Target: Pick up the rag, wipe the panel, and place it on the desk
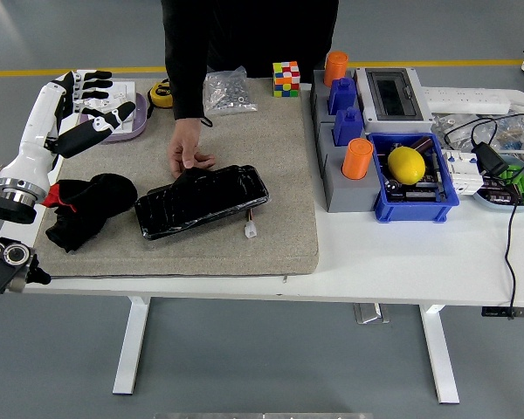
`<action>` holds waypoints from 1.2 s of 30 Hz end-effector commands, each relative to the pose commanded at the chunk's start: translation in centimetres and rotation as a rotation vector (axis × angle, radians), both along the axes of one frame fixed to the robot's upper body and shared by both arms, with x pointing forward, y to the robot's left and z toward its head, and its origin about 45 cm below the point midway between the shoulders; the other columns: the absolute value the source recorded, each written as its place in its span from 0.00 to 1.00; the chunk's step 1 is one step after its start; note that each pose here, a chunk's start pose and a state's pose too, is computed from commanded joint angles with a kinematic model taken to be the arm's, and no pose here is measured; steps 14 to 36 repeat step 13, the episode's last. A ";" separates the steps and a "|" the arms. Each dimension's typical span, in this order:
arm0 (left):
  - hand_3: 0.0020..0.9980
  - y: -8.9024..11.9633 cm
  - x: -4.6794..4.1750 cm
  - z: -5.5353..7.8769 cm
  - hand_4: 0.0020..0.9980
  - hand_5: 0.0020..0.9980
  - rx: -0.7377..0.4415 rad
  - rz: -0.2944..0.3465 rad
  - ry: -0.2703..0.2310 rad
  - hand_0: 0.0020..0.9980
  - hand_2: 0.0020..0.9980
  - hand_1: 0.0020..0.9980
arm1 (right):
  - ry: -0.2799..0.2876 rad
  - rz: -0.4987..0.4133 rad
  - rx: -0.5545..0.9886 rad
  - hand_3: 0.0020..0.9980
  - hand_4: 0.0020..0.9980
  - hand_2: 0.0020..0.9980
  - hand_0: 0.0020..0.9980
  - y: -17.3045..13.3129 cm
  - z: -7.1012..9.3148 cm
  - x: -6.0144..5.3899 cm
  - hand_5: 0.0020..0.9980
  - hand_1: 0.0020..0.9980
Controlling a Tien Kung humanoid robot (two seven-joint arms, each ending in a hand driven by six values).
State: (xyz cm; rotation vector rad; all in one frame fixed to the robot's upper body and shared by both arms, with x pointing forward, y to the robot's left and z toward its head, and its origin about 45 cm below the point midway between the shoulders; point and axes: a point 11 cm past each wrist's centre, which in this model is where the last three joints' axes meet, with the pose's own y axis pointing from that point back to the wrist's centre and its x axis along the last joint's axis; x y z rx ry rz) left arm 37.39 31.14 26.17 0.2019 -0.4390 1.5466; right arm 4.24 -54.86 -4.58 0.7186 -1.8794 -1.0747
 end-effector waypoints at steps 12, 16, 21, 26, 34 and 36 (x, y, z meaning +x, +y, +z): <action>0.59 0.2 -0.56 -2.1 0.87 0.43 -0.441 -0.010 0.068 0.46 0.62 0.64 | 0.003 0.000 0.003 0.62 1.00 0.64 0.70 0.1 -0.1 -0.1 0.70 0.46; 0.59 0.2 -0.63 -2.2 0.87 0.43 -0.462 -0.009 0.071 0.46 0.62 0.64 | 0.002 0.000 0.003 0.62 1.00 0.64 0.70 0.1 -0.1 -0.1 0.70 0.46; 0.59 0.2 -0.63 -2.2 0.87 0.43 -0.462 -0.009 0.071 0.46 0.62 0.64 | 0.002 0.000 0.003 0.62 1.00 0.64 0.70 0.1 -0.1 -0.1 0.70 0.46; 0.59 0.2 -0.63 -2.2 0.87 0.43 -0.462 -0.009 0.071 0.46 0.62 0.64 | 0.002 0.000 0.003 0.62 1.00 0.64 0.70 0.1 -0.1 -0.1 0.70 0.46; 0.59 0.2 -0.63 -2.2 0.87 0.43 -0.462 -0.009 0.071 0.46 0.62 0.64 | 0.002 0.000 0.003 0.62 1.00 0.64 0.70 0.1 -0.1 -0.1 0.70 0.46; 0.59 0.2 -0.63 -2.2 0.87 0.43 -0.462 -0.009 0.071 0.46 0.62 0.64 | 0.002 0.000 0.003 0.62 1.00 0.64 0.70 0.1 -0.1 -0.1 0.70 0.46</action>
